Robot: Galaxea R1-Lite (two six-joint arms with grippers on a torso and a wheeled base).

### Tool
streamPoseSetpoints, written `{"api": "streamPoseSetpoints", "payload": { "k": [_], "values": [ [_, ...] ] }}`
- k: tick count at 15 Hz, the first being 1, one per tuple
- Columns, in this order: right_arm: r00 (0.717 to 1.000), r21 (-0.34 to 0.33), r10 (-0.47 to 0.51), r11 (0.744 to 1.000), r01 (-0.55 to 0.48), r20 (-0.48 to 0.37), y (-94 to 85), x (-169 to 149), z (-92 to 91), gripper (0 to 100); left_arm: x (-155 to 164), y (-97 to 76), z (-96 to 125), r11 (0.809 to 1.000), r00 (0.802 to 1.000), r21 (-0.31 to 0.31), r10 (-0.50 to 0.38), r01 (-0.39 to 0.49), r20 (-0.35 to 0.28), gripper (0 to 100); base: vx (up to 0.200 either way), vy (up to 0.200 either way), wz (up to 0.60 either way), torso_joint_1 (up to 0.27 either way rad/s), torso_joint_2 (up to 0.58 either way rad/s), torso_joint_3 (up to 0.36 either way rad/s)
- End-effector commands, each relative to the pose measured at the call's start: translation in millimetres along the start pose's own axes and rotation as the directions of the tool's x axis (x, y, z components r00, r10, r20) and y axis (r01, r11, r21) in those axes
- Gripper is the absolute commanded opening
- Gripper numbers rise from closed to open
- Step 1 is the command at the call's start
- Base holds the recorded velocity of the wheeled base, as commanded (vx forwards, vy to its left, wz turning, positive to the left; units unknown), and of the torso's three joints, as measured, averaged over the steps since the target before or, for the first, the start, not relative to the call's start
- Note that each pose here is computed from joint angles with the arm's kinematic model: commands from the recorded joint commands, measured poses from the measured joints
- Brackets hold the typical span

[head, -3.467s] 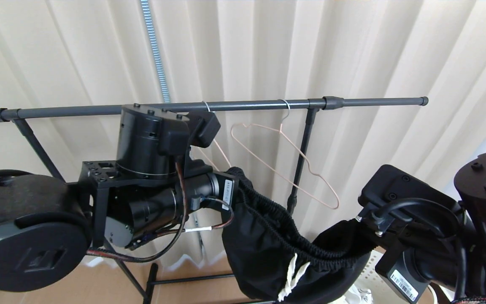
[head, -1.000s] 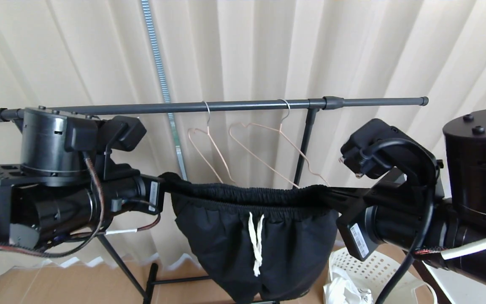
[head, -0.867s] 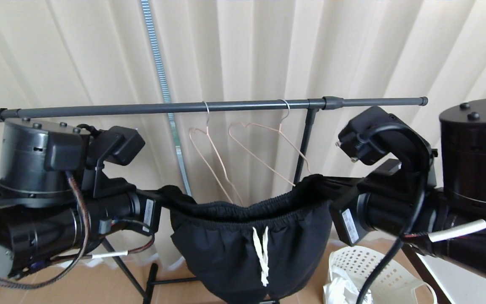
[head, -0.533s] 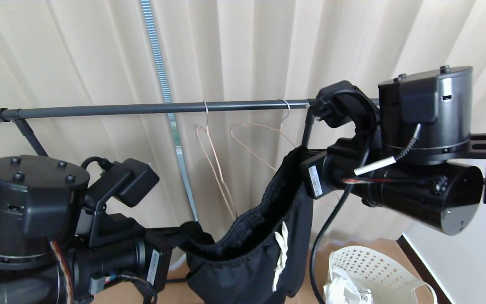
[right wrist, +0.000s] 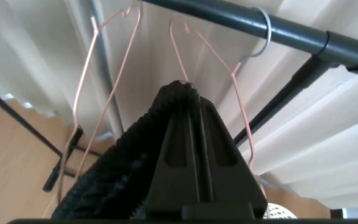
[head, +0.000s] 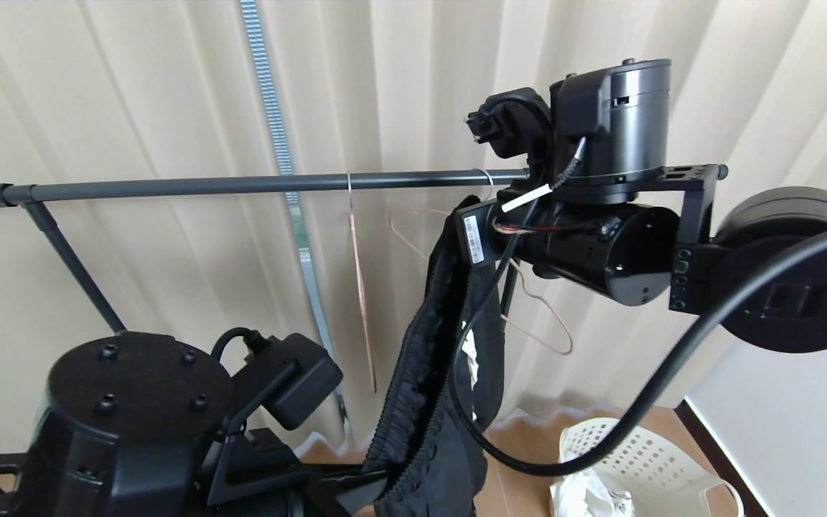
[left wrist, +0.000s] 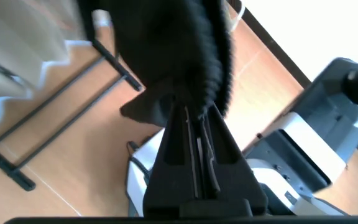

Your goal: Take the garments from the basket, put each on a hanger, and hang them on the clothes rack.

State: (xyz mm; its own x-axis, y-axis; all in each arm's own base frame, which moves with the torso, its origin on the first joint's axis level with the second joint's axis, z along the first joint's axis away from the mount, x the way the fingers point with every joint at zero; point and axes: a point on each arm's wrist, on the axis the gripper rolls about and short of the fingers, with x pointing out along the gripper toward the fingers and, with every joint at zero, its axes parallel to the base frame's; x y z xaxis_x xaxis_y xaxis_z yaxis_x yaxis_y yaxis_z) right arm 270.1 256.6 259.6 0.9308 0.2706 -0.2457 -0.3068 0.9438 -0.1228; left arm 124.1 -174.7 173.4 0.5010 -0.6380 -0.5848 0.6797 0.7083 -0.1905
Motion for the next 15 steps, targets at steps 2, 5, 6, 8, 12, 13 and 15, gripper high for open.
{"api": "streamPoseSetpoints", "payload": {
  "k": [2, 5, 6, 8, 12, 13, 15],
  "values": [
    [0.999, -0.003, -0.03, 1.0, 0.03, -0.026, 3.8, 33, -9.4, 0, 3, -7.1, -4, 1.0, 0.999, 0.018, -0.023, 0.023, -0.025, 0, 0.0, 0.0, 0.0, 0.0, 0.0, 0.0],
    [0.998, 0.01, -0.062, 0.998, 0.063, -0.021, -0.5, 56, -9.2, 0, 2, -8.1, -6, 0.999, 0.999, 0.021, -0.027, 0.028, -0.031, 0, 0.0, 0.0, 0.0, 0.0, 0.0, 0.0],
    [0.997, 0.014, -0.074, 0.997, 0.074, -0.021, -2.6, 64, -9.9, 0, 2, -8.5, -7, 0.999, 0.999, 0.023, -0.029, 0.03, -0.035, 0, 0.0, 0.0, 0.0, 0.0, 0.0, 0.0],
    [0.995, 0.011, -0.089, 0.996, 0.089, -0.036, -4.9, 76, -12.8, 0, 0, -11.3, -11, 0.998, 0.998, 0.034, -0.043, 0.044, -0.039, 0, 0.0, 0.0, 0.0, 0.0, 0.0, 0.0],
    [0.994, 0.017, -0.108, 0.994, 0.108, -0.036, -11.2, 83, -13.2, 0, 0, -10.8, -11, 0.999, 0.998, 0.033, -0.04, 0.042, -0.038, 0, 0.0, 0.0, 0.0, 0.0, 0.0, 0.0],
    [0.993, 0.019, -0.111, 0.994, 0.111, -0.036, -13.1, 82, -12.8, 0, 0, -10.0, -11, 0.999, 0.999, 0.031, -0.037, 0.038, -0.037, 0, 0.0, 0.0, 0.0, 0.0, 0.0, 0.0],
    [0.992, 0.025, -0.119, 0.992, 0.12, -0.053, -23.2, 67, -13.6, 0, 0, -3.0, -8, 1.0, 1.0, 0.012, -0.006, 0.006, -0.026, 0, 0.0, 0.0, 0.0, 0.0, 0.0, 0.0]
  ]
}}
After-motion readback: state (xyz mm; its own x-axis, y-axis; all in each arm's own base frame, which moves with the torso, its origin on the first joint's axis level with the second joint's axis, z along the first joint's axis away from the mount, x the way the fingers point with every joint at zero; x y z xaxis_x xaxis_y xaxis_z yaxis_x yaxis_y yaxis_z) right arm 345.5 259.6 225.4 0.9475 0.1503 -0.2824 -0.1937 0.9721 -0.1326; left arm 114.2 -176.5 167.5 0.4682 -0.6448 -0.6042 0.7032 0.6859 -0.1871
